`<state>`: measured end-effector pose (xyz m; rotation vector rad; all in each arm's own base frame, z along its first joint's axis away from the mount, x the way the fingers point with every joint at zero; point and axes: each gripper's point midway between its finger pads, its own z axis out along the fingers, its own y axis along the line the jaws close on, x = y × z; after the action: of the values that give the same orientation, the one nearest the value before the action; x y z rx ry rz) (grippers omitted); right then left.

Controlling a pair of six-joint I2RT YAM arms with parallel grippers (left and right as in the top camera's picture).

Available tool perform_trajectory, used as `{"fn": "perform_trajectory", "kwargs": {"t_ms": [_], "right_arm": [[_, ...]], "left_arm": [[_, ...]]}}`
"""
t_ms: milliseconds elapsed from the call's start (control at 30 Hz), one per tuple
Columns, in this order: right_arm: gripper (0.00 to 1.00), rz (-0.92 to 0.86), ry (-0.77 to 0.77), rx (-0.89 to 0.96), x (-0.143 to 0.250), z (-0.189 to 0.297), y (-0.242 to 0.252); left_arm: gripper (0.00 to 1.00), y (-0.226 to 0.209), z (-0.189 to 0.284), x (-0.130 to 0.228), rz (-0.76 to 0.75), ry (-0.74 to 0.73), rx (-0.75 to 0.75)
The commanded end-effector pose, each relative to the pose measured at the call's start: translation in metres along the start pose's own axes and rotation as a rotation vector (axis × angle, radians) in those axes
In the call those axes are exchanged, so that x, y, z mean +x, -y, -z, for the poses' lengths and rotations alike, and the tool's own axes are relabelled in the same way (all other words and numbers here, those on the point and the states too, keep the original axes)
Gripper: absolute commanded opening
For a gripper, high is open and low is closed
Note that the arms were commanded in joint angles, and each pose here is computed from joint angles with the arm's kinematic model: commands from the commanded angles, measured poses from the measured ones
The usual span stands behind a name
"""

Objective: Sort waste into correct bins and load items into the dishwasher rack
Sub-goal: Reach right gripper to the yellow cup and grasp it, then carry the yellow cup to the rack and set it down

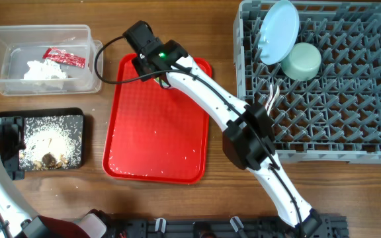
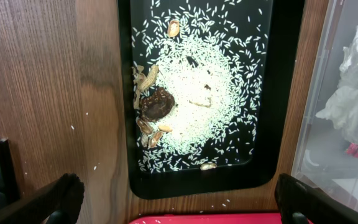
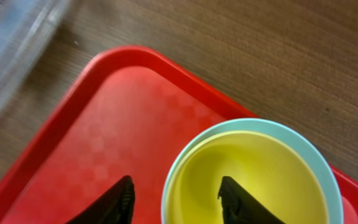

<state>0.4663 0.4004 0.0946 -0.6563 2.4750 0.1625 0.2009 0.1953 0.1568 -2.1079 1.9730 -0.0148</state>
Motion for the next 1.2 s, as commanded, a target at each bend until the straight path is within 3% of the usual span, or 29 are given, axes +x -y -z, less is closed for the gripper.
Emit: {"fn": "perform_trajectory", "kwargs": {"t_ms": [0,67,200,500,567,700,800,933,1067,1167], "right_arm": [[0.4,-0.006,0.008,0.036,-0.001,-0.011,0.006],[0.35,-0.011,0.008,0.036,0.0,-0.011,0.006],[0.17,-0.023,-0.016,0.039,0.006,-0.011,0.007],[0.17,-0.035,-0.066,0.04,0.018,-0.01,0.005],[0.09,-0.035,-0.074,0.041,0.02,-0.01,0.005],[0.04,-0.035,-0.064,0.04,0.014,0.002,0.006],[0.04,-0.065,0.021,0.028,-0.017,0.05,0.015],[0.04,-0.18,0.156,0.033,-0.054,0.15,0.058],[0.04,-0.321,0.194,0.077,-0.05,0.233,0.132],[0.04,-0.441,0.144,0.045,-0.024,0.271,0.176]], "left_arm": [[1.0,0.001,0.003,-0.003,0.007,0.01,0.006],[1.0,0.001,0.003,-0.003,0.007,0.01,0.006],[1.0,0.001,0.003,-0.003,0.007,0.01,0.006],[1.0,0.001,0.003,-0.003,0.007,0.01,0.006],[1.0,0.001,0.003,-0.003,0.007,0.01,0.006],[1.0,0.001,0.003,-0.003,0.007,0.01,0.006],[1.0,0.001,0.003,-0.003,0.007,0.01,0.006],[1.0,0.001,0.003,-0.003,0.007,0.01,0.006],[1.0,0.001,0.003,-0.003,0.007,0.01,0.006],[1.0,0.001,0.003,-0.003,0.007,0.01,0.006]]}}
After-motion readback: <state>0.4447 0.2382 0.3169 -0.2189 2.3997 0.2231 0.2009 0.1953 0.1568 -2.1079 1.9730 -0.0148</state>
